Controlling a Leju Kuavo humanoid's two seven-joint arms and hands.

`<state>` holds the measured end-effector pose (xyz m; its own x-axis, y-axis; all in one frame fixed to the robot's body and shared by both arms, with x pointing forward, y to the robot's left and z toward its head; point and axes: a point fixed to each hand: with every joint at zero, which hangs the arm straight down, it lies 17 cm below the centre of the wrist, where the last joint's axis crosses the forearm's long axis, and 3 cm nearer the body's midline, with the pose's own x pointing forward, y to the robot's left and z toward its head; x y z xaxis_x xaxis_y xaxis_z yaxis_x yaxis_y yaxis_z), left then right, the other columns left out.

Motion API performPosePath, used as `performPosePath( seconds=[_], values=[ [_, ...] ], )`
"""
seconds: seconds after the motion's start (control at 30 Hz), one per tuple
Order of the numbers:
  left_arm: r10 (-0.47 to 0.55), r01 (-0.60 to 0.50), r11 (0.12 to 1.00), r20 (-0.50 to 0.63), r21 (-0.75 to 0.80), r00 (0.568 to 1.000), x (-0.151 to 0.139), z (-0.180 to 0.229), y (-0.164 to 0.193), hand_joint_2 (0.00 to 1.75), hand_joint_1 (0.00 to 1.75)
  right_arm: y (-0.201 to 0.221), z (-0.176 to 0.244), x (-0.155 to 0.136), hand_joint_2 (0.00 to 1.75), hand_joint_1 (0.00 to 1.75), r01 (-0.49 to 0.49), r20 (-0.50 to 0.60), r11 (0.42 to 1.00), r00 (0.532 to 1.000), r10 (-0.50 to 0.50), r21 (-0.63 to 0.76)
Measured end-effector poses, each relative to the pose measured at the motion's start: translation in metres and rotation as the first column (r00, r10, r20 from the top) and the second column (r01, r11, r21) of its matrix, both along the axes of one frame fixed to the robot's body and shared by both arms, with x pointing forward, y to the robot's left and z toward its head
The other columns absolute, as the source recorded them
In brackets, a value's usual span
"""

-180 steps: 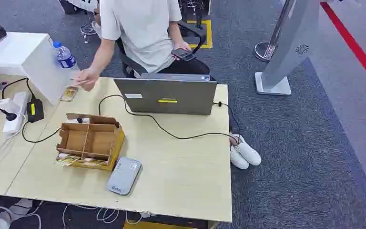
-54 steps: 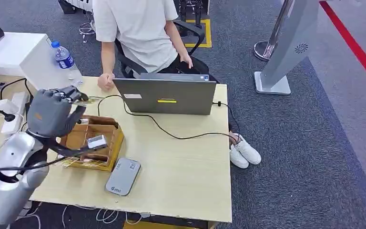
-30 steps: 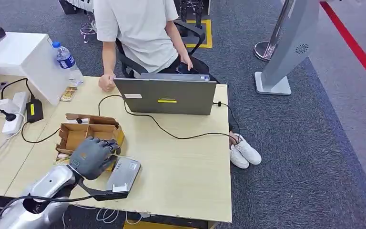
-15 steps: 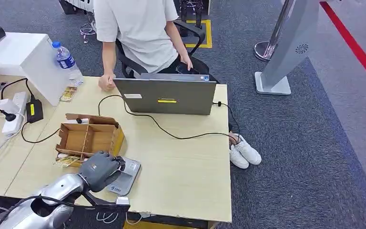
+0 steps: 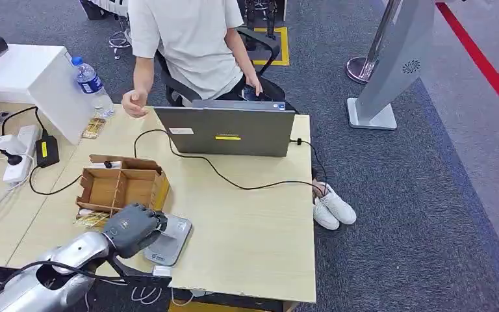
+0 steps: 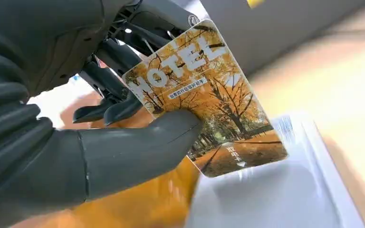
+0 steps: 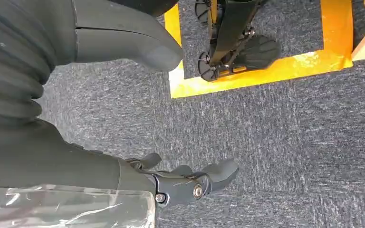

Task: Pass the card to the sensor for recognition and then transmit it.

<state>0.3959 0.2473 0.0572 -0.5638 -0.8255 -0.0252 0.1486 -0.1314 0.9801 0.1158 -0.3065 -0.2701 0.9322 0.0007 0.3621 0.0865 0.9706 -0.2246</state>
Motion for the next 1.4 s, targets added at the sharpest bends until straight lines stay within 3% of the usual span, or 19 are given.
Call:
performPosePath(
  seconds=[0.07,0.17,0.3,0.47,0.57,0.87,0.97,1.17,1.4],
  values=[
    [0.005,0.014,0.995,0.184,-0.1,0.983,0.011,0.041,-0.023,1.75,1.75,0.001,0.0,0.001,1.75,0.0,-0.005,0.005,1.0,1.0,0.005,0.002],
    [0.064,0.056,0.968,0.453,-0.247,0.889,0.018,0.127,-0.047,1.75,1.75,0.004,0.001,0.004,1.75,0.0,-0.024,0.01,1.0,1.0,0.024,0.0],
    [0.167,0.084,0.93,0.614,-0.358,0.772,0.024,0.205,-0.035,1.75,1.75,0.009,0.001,0.006,1.75,0.0,-0.049,0.006,0.999,0.999,0.049,-0.005],
    [0.308,0.044,0.905,0.721,-0.423,0.62,0.046,0.284,0.033,1.75,1.75,0.022,0.003,0.02,1.75,0.0,-0.08,0.005,0.997,0.997,0.08,-0.001],
    [0.355,0.009,0.899,0.741,-0.438,0.57,0.056,0.307,0.061,1.75,1.75,0.028,0.005,0.027,1.75,0.0,-0.087,0.013,0.996,0.996,0.087,0.004],
    [0.401,-0.05,0.892,0.737,-0.449,0.544,0.065,0.313,0.082,1.75,1.75,0.031,0.006,0.031,1.75,0.0,-0.1,0.018,0.995,0.995,0.1,0.005],
    [0.45,-0.168,0.885,0.706,-0.435,0.546,0.094,0.311,0.105,1.75,1.75,0.032,0.006,0.031,1.75,0.0,-0.104,0.014,0.994,0.994,0.104,0.012],
    [0.534,-0.343,0.845,0.674,-0.41,0.511,0.157,0.311,0.165,1.75,1.75,0.036,0.007,0.037,1.75,0.0,-0.129,0.011,0.991,0.992,0.129,0.02],
    [0.579,-0.428,0.814,0.609,-0.393,0.542,0.18,0.283,0.193,1.75,1.75,0.036,0.006,0.037,1.75,0.0,-0.137,0.006,0.99,0.991,0.137,0.017]
  ],
)
